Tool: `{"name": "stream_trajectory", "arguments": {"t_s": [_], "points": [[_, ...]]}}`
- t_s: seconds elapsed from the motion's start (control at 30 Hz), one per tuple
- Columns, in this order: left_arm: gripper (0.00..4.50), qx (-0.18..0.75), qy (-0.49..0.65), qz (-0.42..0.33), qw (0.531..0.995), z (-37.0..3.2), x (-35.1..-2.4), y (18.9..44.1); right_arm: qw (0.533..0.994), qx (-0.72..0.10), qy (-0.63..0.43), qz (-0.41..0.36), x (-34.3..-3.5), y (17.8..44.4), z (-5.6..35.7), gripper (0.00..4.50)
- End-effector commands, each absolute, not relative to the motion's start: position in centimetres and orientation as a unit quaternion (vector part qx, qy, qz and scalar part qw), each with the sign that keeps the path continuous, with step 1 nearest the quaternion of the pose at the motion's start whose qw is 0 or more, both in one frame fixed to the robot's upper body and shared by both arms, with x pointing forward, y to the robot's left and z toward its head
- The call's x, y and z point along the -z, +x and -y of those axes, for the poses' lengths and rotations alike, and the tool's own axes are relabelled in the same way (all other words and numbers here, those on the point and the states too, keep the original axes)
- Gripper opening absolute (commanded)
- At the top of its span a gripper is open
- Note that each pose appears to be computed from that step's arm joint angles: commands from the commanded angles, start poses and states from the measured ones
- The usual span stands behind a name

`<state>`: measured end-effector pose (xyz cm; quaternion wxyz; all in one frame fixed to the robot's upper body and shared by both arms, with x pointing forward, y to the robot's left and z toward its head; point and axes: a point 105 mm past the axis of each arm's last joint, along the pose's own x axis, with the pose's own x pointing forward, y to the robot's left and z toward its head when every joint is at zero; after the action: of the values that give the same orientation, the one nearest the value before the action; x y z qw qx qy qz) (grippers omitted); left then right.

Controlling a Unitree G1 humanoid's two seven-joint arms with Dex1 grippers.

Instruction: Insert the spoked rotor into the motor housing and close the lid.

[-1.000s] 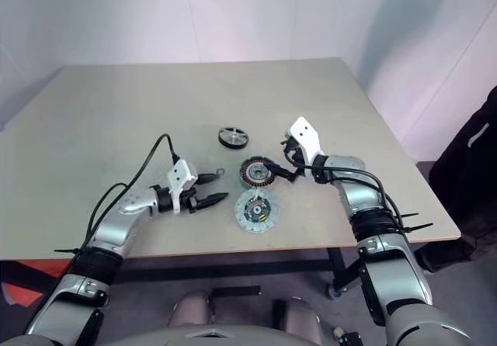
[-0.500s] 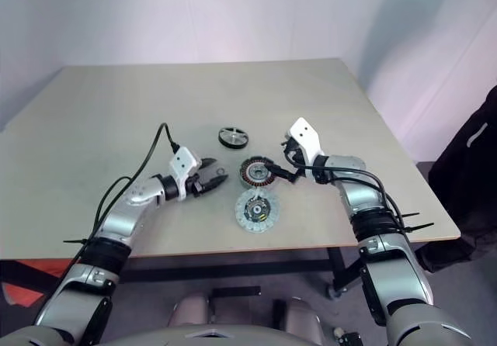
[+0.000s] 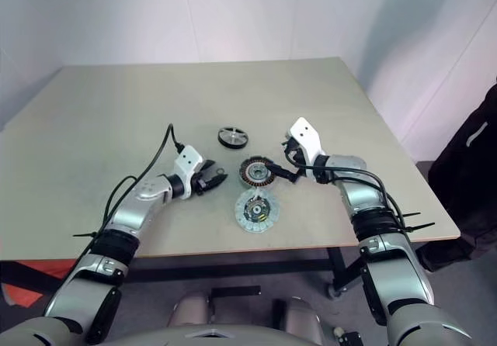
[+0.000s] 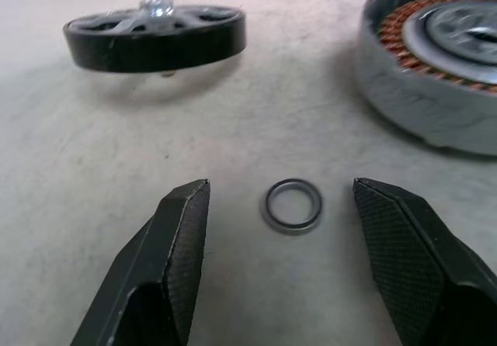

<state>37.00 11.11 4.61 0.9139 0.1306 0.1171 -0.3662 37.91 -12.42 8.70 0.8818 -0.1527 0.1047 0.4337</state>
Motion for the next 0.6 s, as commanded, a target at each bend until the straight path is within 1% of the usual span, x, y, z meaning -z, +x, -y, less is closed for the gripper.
{"name": "stream_trajectory", "arguments": {"t_s": [0.03, 0.33, 0.4, 0.47, 0.53, 0.6], "points": [[3.10, 0.362, 0.155, -0.118, 0.911, -11.1, -5.1, 37.7, 0.882, -0.437, -0.163, -0.070, -10.7, 38.3, 11.9, 4.50], [3.10, 0.388, 0.157, -0.129, 0.899, -10.3, -4.6, 37.3, 0.882, -0.437, -0.161, -0.067, -10.8, 38.3, 11.7, 4.50], [3.10, 0.403, 0.145, -0.143, 0.892, -9.9, -3.9, 36.8, 0.883, -0.436, -0.161, -0.067, -10.8, 38.3, 11.7, 4.50], [3.10, 0.406, 0.104, -0.157, 0.894, -9.6, -3.5, 36.4, 0.883, -0.436, -0.161, -0.066, -10.9, 38.3, 11.8, 4.50], [2.73, 0.403, 0.082, -0.169, 0.895, -9.6, -3.0, 36.3, 0.883, -0.435, -0.161, -0.066, -10.9, 38.3, 11.8, 4.50], [2.13, 0.402, 0.087, -0.183, 0.893, -9.8, -2.3, 36.1, 0.883, -0.435, -0.161, -0.066, -10.9, 38.3, 11.8, 4.50]]}}
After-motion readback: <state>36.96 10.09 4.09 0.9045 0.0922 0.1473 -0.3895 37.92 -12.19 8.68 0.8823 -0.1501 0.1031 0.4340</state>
